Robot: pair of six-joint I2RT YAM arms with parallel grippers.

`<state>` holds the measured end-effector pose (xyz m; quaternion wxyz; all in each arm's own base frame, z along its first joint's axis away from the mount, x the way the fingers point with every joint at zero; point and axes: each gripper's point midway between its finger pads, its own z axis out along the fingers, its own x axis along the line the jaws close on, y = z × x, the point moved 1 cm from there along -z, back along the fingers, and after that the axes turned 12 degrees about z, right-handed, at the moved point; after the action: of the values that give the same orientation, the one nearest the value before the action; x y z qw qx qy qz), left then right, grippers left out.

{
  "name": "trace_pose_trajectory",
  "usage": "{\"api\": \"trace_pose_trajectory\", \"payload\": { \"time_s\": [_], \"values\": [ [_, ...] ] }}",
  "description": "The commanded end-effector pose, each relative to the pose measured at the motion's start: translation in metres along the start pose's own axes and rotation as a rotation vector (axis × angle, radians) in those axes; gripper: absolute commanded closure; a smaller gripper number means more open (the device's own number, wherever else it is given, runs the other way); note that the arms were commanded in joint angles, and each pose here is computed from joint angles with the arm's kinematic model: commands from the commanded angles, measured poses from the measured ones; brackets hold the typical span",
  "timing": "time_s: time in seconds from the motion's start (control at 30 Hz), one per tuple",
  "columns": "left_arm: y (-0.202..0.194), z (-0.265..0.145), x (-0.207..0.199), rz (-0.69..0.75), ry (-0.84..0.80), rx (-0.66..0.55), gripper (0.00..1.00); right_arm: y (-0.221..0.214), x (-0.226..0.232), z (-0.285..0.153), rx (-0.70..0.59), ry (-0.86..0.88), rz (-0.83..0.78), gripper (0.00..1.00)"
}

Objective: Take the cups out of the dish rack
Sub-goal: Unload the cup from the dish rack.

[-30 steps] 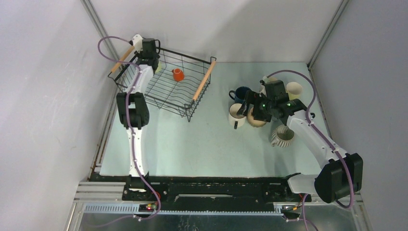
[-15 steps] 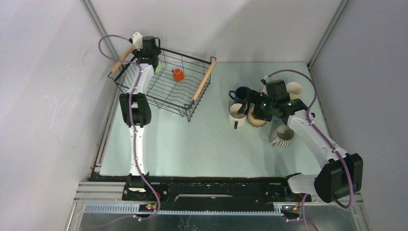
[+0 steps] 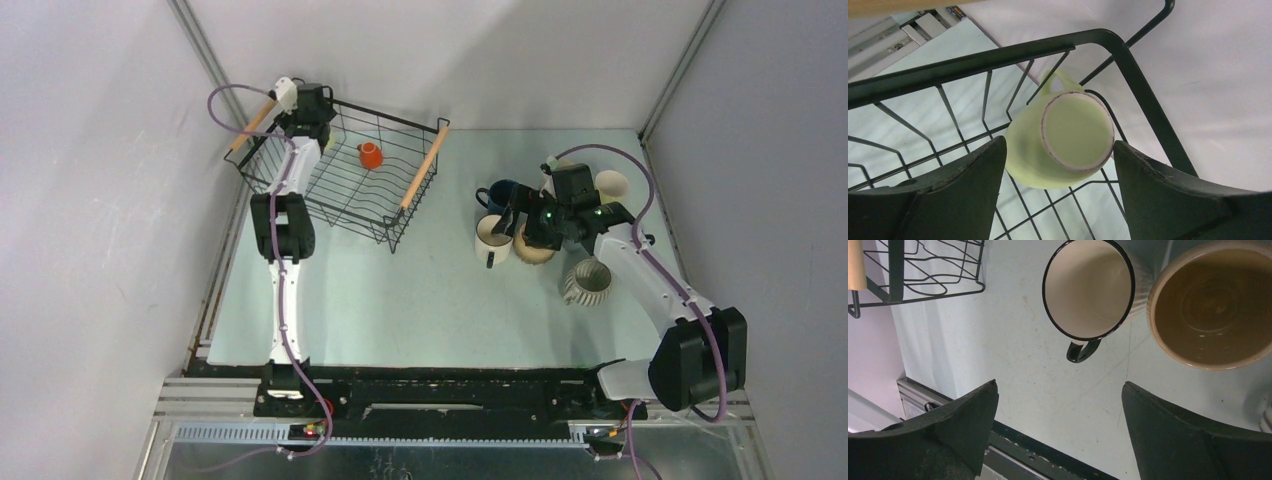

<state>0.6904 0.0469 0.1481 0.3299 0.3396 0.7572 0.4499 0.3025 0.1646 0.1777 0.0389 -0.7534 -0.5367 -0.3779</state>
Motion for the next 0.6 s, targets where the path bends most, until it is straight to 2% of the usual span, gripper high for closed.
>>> {"api": "trace_pose_trajectory", "payload": {
  "time_s": [0.0, 0.23, 0.33, 0.57],
  "values": [
    [0.028, 0.003, -0.011, -0.091, -0.038, -0.072, 0.15, 0.006, 0.006, 0.005, -0.004, 0.042, -0.011, 0.0],
    [0.015, 0.008, -0.016, -0.128, -0.063, -0.041, 0.15, 0.008, 0.009, 0.009, 0.006, 0.067, 0.0, 0.0],
    [0.012, 0.008, -0.018, -0.135, -0.074, -0.03, 0.2, 0.009, 0.01, 0.009, 0.011, 0.077, 0.008, 0.0],
    [0.009, 0.006, -0.017, -0.137, -0.076, -0.01, 0.49, 0.006, 0.007, 0.012, 0.025, 0.071, 0.008, 0.0]
  ]
}}
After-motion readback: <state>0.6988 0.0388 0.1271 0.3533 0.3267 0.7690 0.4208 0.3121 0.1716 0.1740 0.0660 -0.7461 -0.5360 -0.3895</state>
